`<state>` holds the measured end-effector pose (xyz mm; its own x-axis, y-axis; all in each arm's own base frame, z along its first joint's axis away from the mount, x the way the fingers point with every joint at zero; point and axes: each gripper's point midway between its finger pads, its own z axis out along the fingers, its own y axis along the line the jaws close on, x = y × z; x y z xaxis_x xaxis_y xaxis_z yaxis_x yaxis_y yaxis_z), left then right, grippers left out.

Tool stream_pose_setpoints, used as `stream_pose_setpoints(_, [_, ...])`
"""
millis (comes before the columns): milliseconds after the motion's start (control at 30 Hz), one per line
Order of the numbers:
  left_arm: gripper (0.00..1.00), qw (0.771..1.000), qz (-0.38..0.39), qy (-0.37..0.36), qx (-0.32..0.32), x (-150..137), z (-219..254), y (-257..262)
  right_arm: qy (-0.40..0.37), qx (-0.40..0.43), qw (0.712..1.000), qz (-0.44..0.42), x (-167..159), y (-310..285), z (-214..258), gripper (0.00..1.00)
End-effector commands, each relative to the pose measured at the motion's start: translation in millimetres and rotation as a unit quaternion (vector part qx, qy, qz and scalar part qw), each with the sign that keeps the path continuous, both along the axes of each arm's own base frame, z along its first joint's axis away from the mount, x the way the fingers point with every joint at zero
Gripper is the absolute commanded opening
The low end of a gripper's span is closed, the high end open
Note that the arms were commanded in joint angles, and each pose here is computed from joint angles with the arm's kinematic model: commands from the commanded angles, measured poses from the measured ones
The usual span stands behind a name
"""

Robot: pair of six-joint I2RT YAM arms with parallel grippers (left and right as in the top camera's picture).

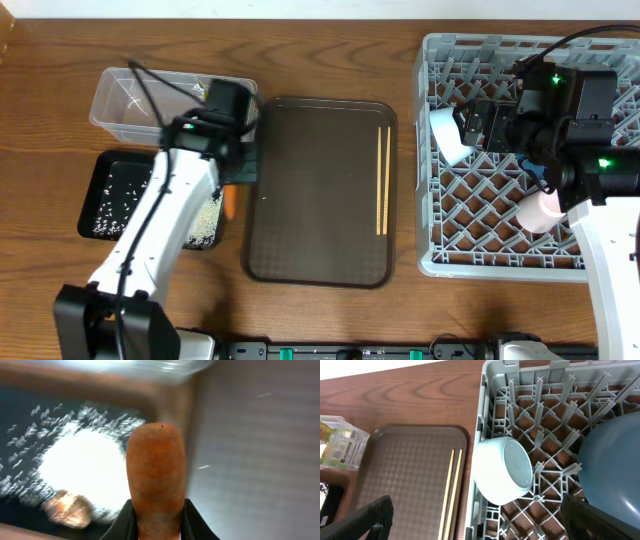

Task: Sort waste into correct bins and load items into the dishwasher rack
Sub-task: 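Drop the carrot onto the black tray with the left gripper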

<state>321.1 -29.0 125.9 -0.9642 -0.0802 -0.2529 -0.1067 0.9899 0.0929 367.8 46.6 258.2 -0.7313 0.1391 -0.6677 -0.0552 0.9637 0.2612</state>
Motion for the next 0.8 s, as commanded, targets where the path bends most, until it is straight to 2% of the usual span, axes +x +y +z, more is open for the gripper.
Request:
stream_pose_setpoints(0, [0.12, 0.997, 0.069, 0.024, 0.031, -10.1, -9.9, 35.3, 0.000, -0.005, 1.000, 0.007, 0.0, 2.2, -0.7, 0.99])
stream_pose_setpoints(233, [0.13, 0.968, 0.249, 0.025, 0.011, -29.0, -45.9, 79.0, -0.001, -0.005, 1.000, 0.007, 0.2, 2.2, -0.5, 0.99])
stream_pose_setpoints(333, [0.13, 0.955, 0.296, 0.012, 0.003, -32.2, -62.0, 90.5, 0.000, -0.005, 1.000, 0.007, 0.0, 2.2, -0.6, 0.99])
stream_pose_setpoints(433, [0.13, 0.952, 0.307, 0.009, 0.001, -36.2, -75.1, 94.5, 0.001, -0.005, 1.000, 0.007, -0.5, 2.2, -1.1, 0.99])
stream_pose_setpoints(467, [0.26, 0.952, 0.307, 0.010, 0.002, -37.5, -77.6, 94.5, 0.002, -0.005, 1.000, 0.007, -0.6, 2.2, -1.2, 0.99])
stream_pose_setpoints(533, [0.64, 0.952, 0.306, 0.011, 0.002, -38.4, -78.9, 94.4, 0.001, -0.005, 1.000, 0.007, -0.5, 2.2, -1.1, 0.99])
stream_pose_setpoints(600, [0.72, 0.957, 0.291, 0.007, 0.004, -34.7, -76.0, 94.8, 0.001, -0.006, 1.000, 0.007, -0.4, 2.2, -1.0, 0.99])
stream_pose_setpoints(767, [0.72, 0.969, 0.248, -0.015, 0.006, -17.1, -47.2, 95.4, 0.001, -0.005, 1.000, 0.008, -0.5, 2.5, -1.0, 0.99])
